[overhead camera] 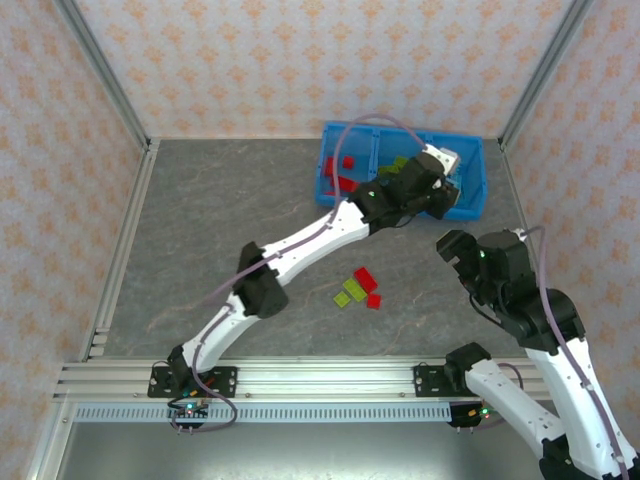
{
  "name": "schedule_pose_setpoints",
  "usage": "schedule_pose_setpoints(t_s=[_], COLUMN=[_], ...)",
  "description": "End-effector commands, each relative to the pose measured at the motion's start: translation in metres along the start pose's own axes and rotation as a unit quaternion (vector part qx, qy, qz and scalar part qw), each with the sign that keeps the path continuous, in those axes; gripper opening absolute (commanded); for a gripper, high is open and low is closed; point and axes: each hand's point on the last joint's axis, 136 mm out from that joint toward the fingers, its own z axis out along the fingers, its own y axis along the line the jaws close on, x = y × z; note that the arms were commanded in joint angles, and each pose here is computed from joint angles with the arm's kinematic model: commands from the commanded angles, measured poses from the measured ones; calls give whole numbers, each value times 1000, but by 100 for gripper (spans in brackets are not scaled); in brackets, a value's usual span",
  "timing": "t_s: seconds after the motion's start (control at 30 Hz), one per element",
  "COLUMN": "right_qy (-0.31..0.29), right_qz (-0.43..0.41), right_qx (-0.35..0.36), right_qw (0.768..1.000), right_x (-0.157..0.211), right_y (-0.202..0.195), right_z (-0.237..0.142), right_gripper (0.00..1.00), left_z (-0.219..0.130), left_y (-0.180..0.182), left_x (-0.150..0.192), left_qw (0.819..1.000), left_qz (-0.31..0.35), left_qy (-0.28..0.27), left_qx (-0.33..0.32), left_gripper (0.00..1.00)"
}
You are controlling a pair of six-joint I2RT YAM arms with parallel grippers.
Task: Sort the legos into containers by color
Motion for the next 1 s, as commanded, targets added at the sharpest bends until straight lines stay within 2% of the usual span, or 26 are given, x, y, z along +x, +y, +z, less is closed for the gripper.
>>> schedule_pose_setpoints(t_s=[0.0, 0.3, 0.43, 0.5, 0.57, 0.7, 0.87, 0.97], right_qy=[-13, -14, -9, -6, -5, -10, -20, -20], right_qz=[15, 6, -1, -5, -10, -27, -35, -36], right_qx=[15, 26, 26, 24, 23, 27, 45, 60], right_qw=[1000, 1000, 1000, 1000, 1000, 999, 998, 997], right_x=[-3, 1, 2, 3, 2, -3, -6, -7], right_y=[-8, -26, -24, -21, -19, -16, -22, -25], right_z=[-4, -11, -10, -8, -8, -10, -12, -9], right_gripper=[92, 92, 92, 92, 92, 93, 93, 94], left_z=[25, 54, 57, 57, 57, 52, 23, -9], left_y=[22, 34, 47, 59, 71, 86, 73, 60], left_x=[-15, -40, -45, -50, -53, -65, -98, -121], left_qw=[996, 980, 969, 961, 952, 946, 958, 965], left_qz=[-62, -65, -81, -96, -108, -122, -72, -40], left_qy=[-58, -188, -229, -254, -275, -290, -270, -254], left_qx=[-20, -13, -38, -57, -74, -81, -64, -54], left_gripper=[29, 30, 31, 39, 61, 83, 92, 94])
